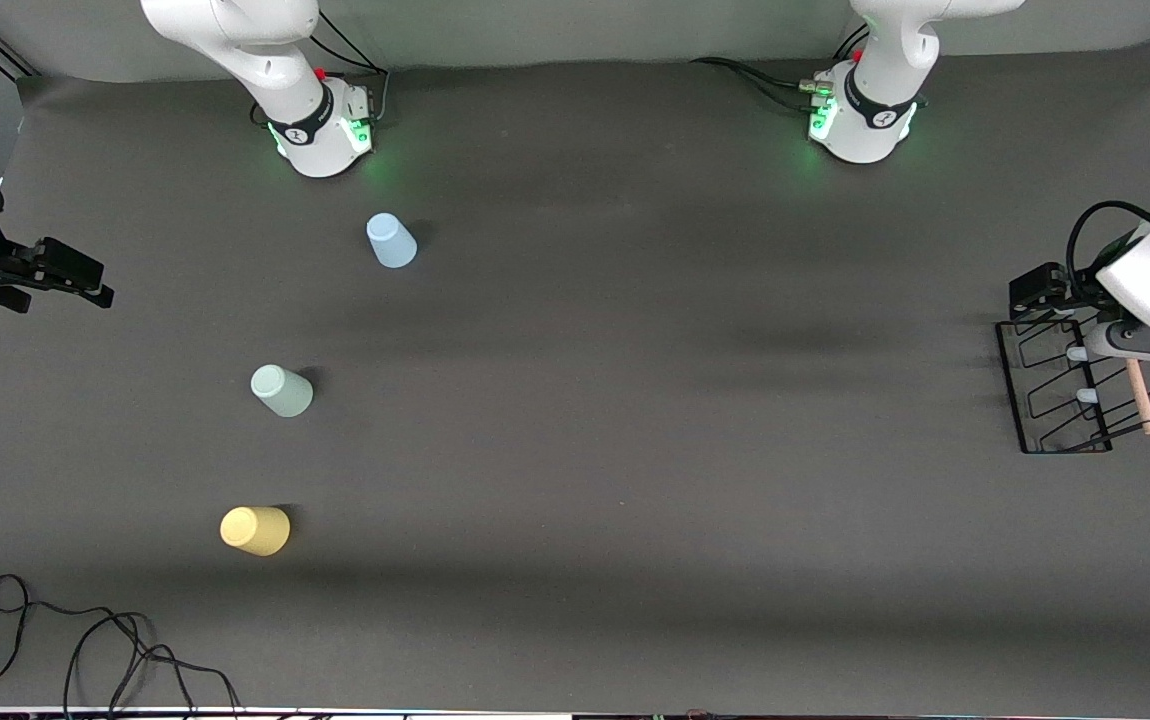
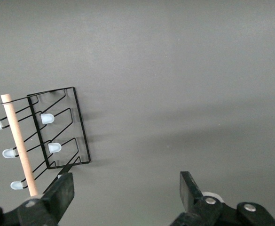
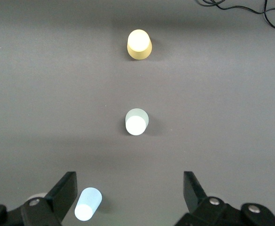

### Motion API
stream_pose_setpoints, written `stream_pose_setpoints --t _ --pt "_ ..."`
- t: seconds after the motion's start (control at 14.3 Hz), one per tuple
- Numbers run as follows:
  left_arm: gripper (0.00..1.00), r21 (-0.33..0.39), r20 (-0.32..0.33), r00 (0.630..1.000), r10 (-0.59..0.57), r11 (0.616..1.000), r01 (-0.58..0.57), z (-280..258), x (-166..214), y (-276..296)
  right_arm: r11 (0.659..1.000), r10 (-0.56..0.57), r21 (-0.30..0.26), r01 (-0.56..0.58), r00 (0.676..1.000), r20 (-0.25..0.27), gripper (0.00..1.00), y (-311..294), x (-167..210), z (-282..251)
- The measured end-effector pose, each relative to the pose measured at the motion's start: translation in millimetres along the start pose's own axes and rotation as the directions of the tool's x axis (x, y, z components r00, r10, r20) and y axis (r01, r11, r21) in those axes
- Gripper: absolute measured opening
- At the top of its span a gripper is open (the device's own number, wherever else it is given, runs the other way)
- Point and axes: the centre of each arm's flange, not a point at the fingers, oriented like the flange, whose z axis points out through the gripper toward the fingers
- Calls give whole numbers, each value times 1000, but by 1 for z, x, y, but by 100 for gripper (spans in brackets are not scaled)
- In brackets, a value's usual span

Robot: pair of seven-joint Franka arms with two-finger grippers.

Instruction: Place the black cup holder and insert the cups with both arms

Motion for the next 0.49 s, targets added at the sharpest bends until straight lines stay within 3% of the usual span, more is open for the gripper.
stream_pose_setpoints --t 0.49 --pt "100 0 6 1000 -19 1000 19 3 -6 -35 1000 0 0 0 1000 4 100 0 0 1"
